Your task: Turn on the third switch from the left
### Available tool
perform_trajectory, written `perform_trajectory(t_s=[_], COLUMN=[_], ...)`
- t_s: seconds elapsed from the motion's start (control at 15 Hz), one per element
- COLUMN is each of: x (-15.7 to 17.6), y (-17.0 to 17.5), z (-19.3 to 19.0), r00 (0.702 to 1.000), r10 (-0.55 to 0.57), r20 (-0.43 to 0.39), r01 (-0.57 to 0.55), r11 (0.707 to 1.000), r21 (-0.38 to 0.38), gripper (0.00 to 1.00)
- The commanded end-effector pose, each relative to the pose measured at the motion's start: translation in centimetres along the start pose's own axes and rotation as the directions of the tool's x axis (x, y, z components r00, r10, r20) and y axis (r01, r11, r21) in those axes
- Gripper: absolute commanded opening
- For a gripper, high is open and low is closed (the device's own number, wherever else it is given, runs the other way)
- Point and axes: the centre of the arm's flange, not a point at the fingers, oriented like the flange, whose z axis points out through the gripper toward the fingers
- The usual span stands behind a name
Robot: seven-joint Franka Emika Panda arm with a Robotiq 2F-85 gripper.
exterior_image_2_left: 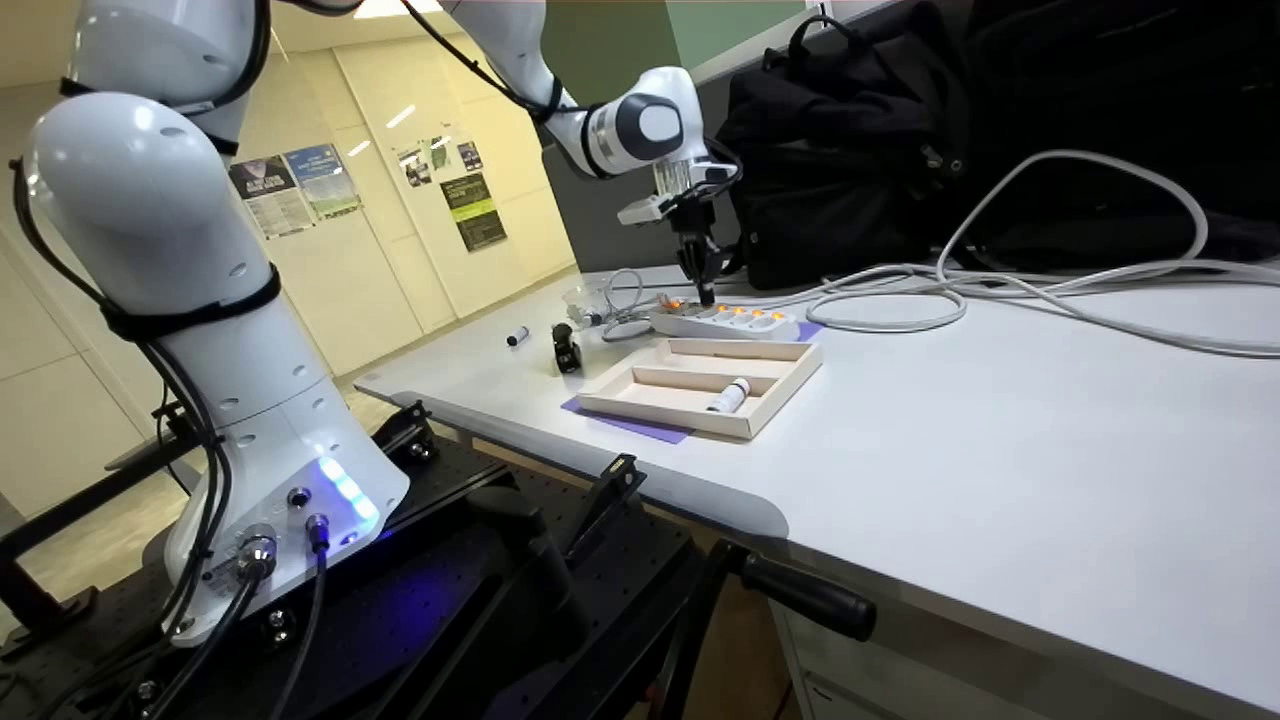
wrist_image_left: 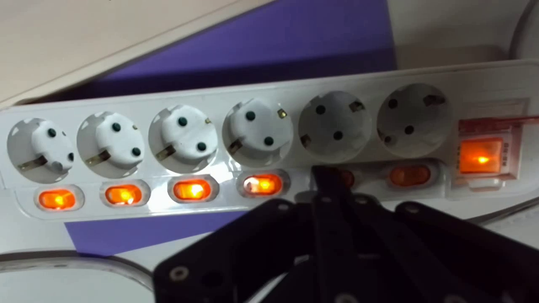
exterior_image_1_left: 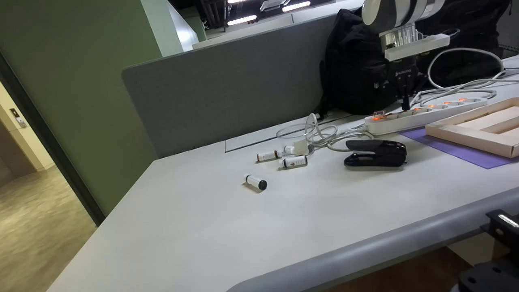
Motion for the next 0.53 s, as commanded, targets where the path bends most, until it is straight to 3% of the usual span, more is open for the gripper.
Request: perform_trajectory(t_s=[0.0, 0.47], x=[0.7, 0.9], y=[-0.3, -0.2], z=[1.1, 3.2], r00=[1.0, 0.999], r10=[0.031, 0.035], r20=[0.003, 0.033], r01=[-0.031, -0.035], r11=[1.0, 0.999], r21=[-0.003, 0.0], gripper=[0.0, 0.0])
